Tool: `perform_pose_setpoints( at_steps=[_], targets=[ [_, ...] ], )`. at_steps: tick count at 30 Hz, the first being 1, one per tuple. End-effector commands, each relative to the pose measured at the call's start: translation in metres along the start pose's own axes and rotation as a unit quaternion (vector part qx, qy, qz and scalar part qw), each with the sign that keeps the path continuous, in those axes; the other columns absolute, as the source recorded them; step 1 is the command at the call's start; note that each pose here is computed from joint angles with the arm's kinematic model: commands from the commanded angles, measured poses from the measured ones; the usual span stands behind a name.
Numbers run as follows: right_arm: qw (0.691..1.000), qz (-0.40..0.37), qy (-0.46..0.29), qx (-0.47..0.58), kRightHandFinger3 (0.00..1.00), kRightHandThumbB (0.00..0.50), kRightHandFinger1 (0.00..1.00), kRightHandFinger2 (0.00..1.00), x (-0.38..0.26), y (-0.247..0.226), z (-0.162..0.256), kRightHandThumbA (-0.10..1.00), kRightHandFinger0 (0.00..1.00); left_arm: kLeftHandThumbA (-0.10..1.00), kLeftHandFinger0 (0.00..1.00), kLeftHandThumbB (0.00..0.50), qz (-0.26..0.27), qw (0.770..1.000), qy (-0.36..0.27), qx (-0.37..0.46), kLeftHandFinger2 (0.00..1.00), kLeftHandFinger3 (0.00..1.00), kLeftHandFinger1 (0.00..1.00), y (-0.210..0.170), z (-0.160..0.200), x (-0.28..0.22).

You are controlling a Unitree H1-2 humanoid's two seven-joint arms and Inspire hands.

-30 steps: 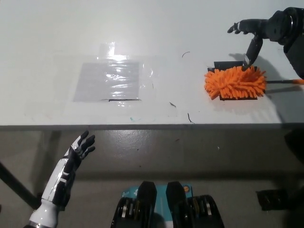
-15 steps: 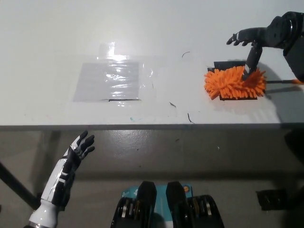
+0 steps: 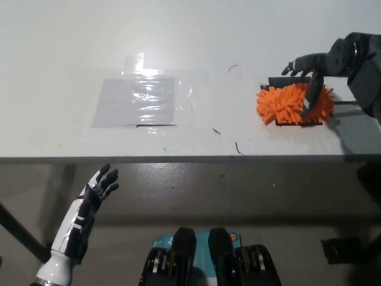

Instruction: The robot uses it right hand to pick up an extended orange duster kept in the middle of the desk and presses its handle against the desk to collapse it

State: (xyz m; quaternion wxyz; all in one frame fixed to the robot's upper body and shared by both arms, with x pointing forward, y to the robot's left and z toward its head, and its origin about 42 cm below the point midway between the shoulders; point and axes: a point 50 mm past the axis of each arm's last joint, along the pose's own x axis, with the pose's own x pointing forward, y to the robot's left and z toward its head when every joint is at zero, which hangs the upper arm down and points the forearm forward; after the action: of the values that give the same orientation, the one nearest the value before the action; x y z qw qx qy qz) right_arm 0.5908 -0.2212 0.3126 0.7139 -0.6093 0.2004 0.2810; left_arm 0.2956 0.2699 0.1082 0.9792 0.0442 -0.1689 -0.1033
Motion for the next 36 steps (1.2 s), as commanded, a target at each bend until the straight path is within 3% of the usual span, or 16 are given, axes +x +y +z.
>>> perform_pose_setpoints(
  at_steps=[1,4,7,12,15,17,20,21,22,24,25,26,27,30,31,36],
  targets=[
    [1.0,-0.015,-0.018,-0.003,1.0,0.368,1.0,1.0,-0.011,-0.021,0.01,1.0,1.0,1.0,1.0,0.225,-0.004,0.999,-0.035,0.003,1.0,1.0,1.0,0.005,0.01,0.005],
    [0.999,-0.017,0.023,-0.042,1.0,0.444,1.0,1.0,-0.002,-0.008,0.01,1.0,1.0,1.0,1.0,0.235,-0.001,0.999,-0.036,0.004,1.0,1.0,1.0,0.007,0.011,0.005],
    [1.0,-0.016,0.009,-0.024,1.0,0.389,1.0,1.0,0.004,0.003,0.006,1.0,1.0,1.0,1.0,0.231,-0.002,0.999,-0.039,0.006,1.0,1.0,1.0,0.007,0.012,0.008],
    [1.0,-0.006,0.0,-0.014,1.0,0.436,1.0,1.0,0.01,0.013,0.012,1.0,1.0,1.0,1.0,0.232,-0.001,0.999,-0.036,0.006,1.0,1.0,1.0,0.009,0.011,0.007],
    [1.0,-0.006,0.0,-0.014,1.0,0.438,1.0,1.0,0.01,0.013,0.012,1.0,1.0,1.0,1.0,0.233,-0.001,0.999,-0.036,0.006,1.0,1.0,1.0,0.009,0.01,0.007],
    [0.999,-0.05,-0.008,-0.008,1.0,0.376,1.0,1.0,0.017,0.024,0.01,1.0,1.0,1.0,1.0,0.227,0.0,0.999,-0.038,0.003,1.0,1.0,1.0,0.008,0.011,0.006],
    [0.996,-0.091,-0.002,0.007,1.0,0.41,1.0,1.0,0.019,0.025,0.01,0.93,1.0,1.0,1.0,0.224,-0.001,0.999,-0.037,0.006,1.0,1.0,1.0,0.008,0.011,0.006],
    [0.991,-0.134,-0.008,0.017,1.0,0.297,1.0,1.0,0.021,0.026,0.009,0.57,1.0,1.0,1.0,0.23,-0.001,0.999,-0.037,0.005,1.0,1.0,1.0,0.008,0.011,0.006],
    [0.979,-0.199,-0.014,0.034,1.0,0.263,1.0,1.0,0.023,0.028,0.008,0.32,1.0,1.0,1.0,0.23,-0.002,0.999,-0.036,0.004,1.0,1.0,1.0,0.007,0.011,0.006],
    [0.979,-0.2,-0.014,0.034,1.0,0.252,1.0,1.0,0.023,0.028,0.008,0.3,1.0,1.0,1.0,0.23,-0.002,0.999,-0.036,0.004,1.0,1.0,1.0,0.007,0.011,0.006],
    [0.963,-0.266,-0.038,0.033,0.65,0.184,0.45,0.5,0.023,0.031,0.005,-0.02,0.38,1.0,1.0,0.226,-0.001,0.999,-0.036,0.003,1.0,1.0,1.0,0.007,0.012,0.007],
    [0.946,-0.314,-0.057,0.05,0.33,0.22,0.17,0.25,0.022,0.034,0.002,-0.08,0.1,1.0,1.0,0.225,0.002,0.999,-0.036,0.001,1.0,1.0,1.0,0.008,0.013,0.007],
    [0.941,-0.324,-0.064,0.072,0.44,0.174,0.16,0.39,0.021,0.033,0.001,-0.1,0.0,1.0,1.0,0.219,0.002,0.999,-0.037,0.0,1.0,1.0,1.0,0.009,0.013,0.006],
    [0.928,-0.361,-0.072,0.056,0.93,0.176,0.46,0.84,0.017,0.03,-0.007,-0.1,0.06,1.0,1.0,0.228,-0.001,0.999,-0.035,0.003,1.0,1.0,1.0,0.01,0.012,0.007],
    [0.926,-0.368,-0.071,0.048,1.0,0.182,0.48,0.87,0.015,0.028,-0.009,-0.1,0.06,1.0,1.0,0.228,-0.002,0.999,-0.036,0.003,1.0,1.0,1.0,0.01,0.012,0.008],
    [0.92,-0.381,-0.075,0.046,0.97,0.187,0.56,0.95,0.008,0.017,-0.017,-0.1,0.09,1.0,1.0,0.23,-0.004,0.999,-0.036,0.004,1.0,1.0,1.0,0.011,0.012,0.009]
  ],
)
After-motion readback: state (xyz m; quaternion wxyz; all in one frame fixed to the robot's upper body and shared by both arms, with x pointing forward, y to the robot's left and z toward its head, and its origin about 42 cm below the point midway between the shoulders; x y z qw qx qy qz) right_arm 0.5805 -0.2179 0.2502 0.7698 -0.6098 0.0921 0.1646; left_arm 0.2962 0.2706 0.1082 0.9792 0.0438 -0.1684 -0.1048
